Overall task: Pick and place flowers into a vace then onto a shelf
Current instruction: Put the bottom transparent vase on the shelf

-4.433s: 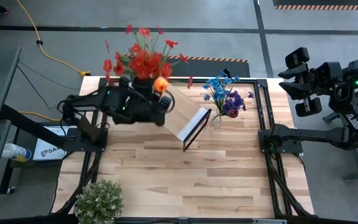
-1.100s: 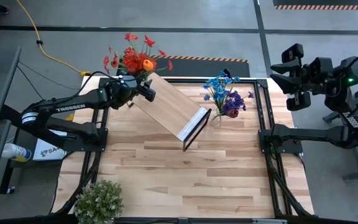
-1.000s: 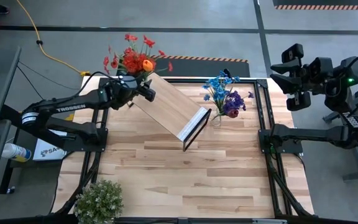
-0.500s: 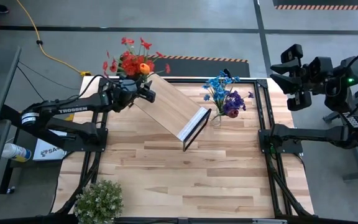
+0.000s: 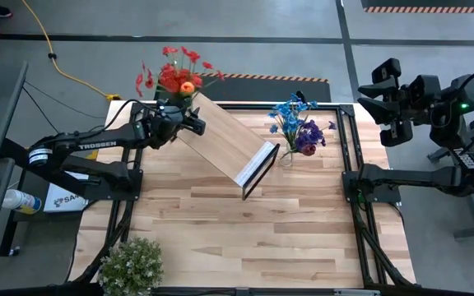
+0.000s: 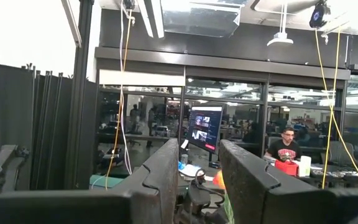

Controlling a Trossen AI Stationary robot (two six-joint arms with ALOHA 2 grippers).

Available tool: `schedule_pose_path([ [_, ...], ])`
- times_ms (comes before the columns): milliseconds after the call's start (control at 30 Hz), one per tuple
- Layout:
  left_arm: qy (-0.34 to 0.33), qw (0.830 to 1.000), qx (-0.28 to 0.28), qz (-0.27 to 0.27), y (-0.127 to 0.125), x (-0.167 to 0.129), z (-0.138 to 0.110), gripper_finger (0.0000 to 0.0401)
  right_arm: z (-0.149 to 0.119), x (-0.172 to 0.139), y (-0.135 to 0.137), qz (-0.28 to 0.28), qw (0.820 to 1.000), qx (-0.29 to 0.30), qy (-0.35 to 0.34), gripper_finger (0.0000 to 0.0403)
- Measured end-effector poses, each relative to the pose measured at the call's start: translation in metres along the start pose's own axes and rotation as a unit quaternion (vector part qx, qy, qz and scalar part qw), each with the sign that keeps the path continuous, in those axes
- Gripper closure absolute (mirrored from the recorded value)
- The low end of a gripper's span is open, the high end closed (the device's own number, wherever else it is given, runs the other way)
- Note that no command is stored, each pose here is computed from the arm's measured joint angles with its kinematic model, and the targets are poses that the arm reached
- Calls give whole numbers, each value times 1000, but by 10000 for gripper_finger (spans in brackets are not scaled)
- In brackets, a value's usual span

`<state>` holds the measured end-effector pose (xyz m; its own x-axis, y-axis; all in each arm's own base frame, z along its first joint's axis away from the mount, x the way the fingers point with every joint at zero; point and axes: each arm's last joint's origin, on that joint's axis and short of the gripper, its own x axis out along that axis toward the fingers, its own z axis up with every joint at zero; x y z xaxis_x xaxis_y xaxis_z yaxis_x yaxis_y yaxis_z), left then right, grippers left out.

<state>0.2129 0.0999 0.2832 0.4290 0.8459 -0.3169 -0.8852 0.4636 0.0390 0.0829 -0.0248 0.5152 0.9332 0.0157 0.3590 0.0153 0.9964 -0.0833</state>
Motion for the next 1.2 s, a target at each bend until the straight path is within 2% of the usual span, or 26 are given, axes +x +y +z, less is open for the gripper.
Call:
schedule_pose_path([
  [200,-1,1000,-1,-3,0,0,0,176,0,0,0,0,1000,0,0,292],
  [900,4,1000,17,0,0,0,0,161,0,0,0,0,1000,0,0,292],
  [1200,4,1000,15,0,0,0,0,129,0,0,0,0,1000,0,0,292],
])
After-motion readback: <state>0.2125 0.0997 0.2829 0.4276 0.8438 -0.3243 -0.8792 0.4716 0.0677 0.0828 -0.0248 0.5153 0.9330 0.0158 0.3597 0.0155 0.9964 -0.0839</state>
